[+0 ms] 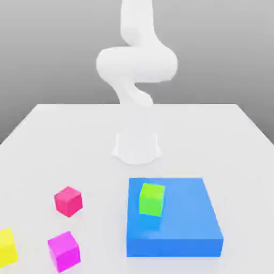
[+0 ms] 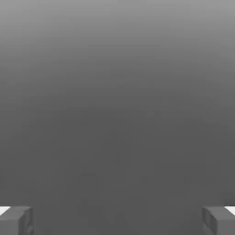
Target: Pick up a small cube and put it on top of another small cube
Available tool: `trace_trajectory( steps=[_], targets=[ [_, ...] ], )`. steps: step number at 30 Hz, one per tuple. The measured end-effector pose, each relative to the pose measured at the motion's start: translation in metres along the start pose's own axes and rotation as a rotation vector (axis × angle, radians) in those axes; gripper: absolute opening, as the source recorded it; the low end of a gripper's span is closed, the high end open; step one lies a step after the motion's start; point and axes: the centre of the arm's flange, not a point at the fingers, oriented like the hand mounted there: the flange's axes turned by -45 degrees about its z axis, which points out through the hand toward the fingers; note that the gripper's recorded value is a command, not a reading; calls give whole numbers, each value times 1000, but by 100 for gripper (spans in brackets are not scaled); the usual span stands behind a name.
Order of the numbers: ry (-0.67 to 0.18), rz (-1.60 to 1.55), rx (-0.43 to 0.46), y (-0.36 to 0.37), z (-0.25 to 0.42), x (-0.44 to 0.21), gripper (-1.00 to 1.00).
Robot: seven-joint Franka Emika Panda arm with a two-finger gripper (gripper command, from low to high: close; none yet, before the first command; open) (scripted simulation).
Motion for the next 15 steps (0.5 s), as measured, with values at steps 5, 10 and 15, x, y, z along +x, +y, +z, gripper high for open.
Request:
trace_trajectory(
  steps=[5, 10, 15],
  targets=[
    [-167, 85, -101, 46, 112, -43, 0],
    [-328, 186, -166, 98, 198, -112, 0],
    [-483, 304, -200, 144, 258, -203, 0]
  ],
)
